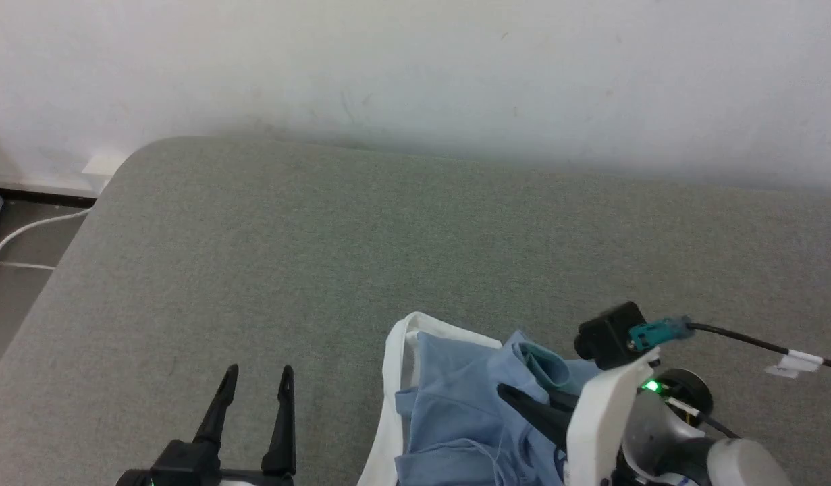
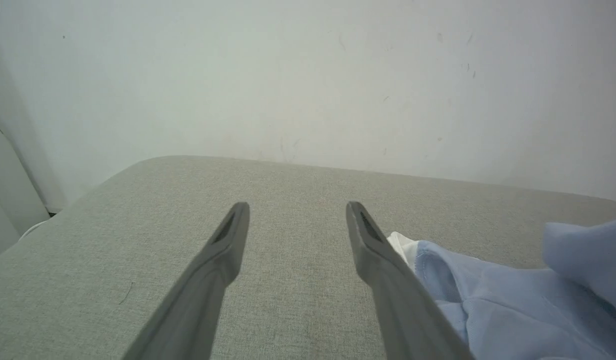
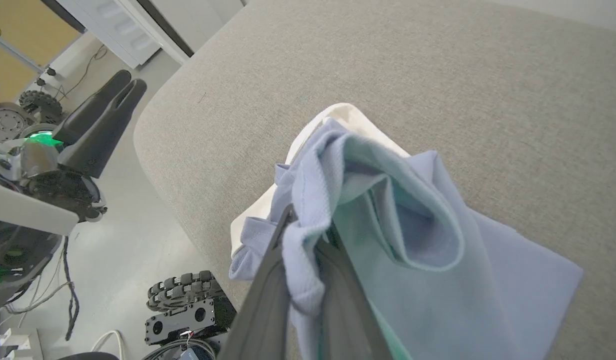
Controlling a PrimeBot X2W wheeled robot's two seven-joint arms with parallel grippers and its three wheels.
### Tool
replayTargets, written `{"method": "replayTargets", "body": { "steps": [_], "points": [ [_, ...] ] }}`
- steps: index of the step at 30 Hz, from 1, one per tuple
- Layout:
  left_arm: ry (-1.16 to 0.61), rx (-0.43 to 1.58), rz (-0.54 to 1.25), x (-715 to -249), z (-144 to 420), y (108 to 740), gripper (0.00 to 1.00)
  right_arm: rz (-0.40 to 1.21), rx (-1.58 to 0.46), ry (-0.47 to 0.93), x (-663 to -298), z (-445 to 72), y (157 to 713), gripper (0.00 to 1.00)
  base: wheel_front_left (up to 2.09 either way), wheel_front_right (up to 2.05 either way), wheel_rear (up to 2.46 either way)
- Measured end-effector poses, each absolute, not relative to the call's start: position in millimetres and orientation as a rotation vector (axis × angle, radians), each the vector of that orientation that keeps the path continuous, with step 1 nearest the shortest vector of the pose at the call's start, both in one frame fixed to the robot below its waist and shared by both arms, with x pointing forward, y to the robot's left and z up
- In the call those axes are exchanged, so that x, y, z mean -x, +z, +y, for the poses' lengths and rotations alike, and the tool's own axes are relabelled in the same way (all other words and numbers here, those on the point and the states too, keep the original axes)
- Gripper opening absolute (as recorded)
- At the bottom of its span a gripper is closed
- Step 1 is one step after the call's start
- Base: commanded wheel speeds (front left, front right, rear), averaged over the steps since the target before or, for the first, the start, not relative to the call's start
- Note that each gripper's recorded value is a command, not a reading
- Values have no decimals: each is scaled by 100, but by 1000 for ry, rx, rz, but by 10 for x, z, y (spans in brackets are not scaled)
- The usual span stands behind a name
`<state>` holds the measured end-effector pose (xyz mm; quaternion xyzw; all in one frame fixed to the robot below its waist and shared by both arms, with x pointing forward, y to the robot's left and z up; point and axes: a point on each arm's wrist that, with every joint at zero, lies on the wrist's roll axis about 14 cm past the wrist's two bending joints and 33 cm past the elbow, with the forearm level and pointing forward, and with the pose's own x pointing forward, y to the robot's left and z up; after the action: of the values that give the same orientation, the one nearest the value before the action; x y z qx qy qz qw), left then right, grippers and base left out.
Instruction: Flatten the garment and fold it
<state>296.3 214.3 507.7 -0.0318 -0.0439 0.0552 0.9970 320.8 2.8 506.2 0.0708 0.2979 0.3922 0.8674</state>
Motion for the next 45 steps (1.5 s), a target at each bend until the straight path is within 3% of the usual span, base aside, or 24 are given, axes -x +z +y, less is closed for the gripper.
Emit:
{"method": "replayTargets", "body": {
  "steps": [15,16,17,24,29,37,45],
  "points": [
    [198,58,-67,-2819,2358,5027,100,741,-85,1000,-3209,829,4537,0,0,0,0],
    [204,58,-63,-2805,2370,5014,100,746,-81,1009,-3203,865,4501,37,0,0,0],
    [211,58,-59,-2791,2387,5004,100,748,-81,1016,-3198,899,4469,100,0,0,0],
    [236,64,-41,-2737,2441,4952,100,754,-60,1111,-3032,1141,4371,100,0,0,0],
    [223,66,-56,-2757,2420,4985,100,641,-8,1112,-3153,1097,4500,100,0,0,0],
    [171,71,-96,-2857,2324,5086,100,240,232,937,-3876,526,4985,100,0,0,0],
    [101,97,-148,-3026,2155,5243,100,-51,270,644,-4361,-436,5584,100,0,0,0]
  ]
}}
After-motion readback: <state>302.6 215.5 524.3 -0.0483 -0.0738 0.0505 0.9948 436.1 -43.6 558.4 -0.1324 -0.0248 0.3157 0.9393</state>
